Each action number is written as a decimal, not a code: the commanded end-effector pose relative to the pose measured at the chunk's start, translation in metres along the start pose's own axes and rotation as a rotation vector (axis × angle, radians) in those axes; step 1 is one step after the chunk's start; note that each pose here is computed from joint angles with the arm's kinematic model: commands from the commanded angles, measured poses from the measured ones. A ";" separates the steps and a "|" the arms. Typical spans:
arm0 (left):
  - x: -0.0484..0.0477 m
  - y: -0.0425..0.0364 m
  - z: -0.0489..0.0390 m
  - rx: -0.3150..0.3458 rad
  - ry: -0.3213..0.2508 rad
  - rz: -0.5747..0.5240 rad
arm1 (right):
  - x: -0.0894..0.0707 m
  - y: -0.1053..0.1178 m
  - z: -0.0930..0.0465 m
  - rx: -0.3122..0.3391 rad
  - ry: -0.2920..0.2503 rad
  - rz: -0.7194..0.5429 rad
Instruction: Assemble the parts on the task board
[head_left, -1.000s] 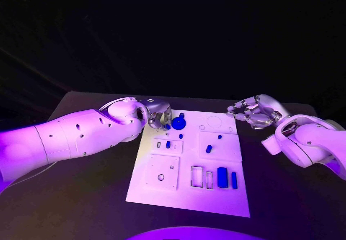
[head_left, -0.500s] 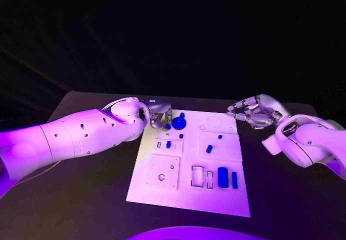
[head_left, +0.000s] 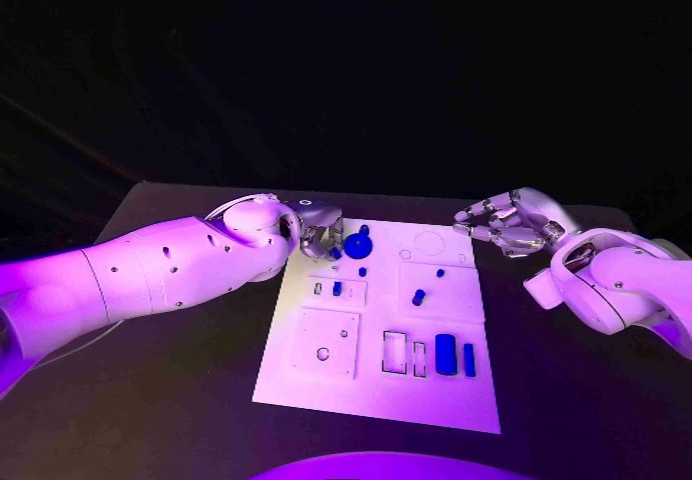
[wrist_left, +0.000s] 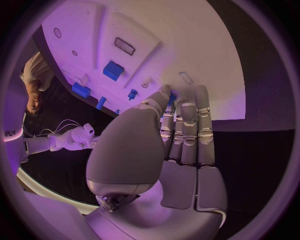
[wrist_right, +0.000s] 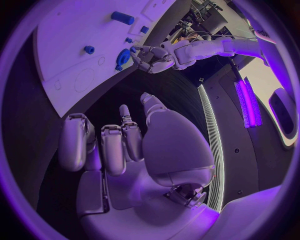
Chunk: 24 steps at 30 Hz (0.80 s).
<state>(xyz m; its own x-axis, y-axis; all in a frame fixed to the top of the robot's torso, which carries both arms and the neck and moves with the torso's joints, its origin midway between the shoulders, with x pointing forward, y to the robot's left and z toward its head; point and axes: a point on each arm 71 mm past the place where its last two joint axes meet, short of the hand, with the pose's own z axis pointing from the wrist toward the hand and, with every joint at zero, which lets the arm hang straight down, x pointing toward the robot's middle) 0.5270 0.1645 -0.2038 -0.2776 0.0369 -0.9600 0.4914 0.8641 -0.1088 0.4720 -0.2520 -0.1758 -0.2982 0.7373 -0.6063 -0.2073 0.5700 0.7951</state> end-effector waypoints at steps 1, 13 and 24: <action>0.0019 -0.0024 0.0007 0.008 0.026 0.007 | 0.002 0.001 0.000 -0.010 0.009 -0.006; 0.0023 -0.0037 0.0011 0.016 0.031 -0.001 | 0.002 0.001 0.000 -0.010 0.010 -0.005; 0.0026 -0.0057 0.0011 0.022 0.036 -0.008 | 0.002 0.001 0.000 -0.010 0.011 -0.005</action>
<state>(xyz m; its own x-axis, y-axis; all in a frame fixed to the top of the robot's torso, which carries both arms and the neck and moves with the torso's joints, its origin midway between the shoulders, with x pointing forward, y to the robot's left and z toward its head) 0.5261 0.1623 -0.2044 -0.2911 0.0432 -0.9557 0.4972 0.8603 -0.1125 0.4719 -0.2511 -0.1758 -0.2996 0.7370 -0.6058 -0.2083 0.5692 0.7954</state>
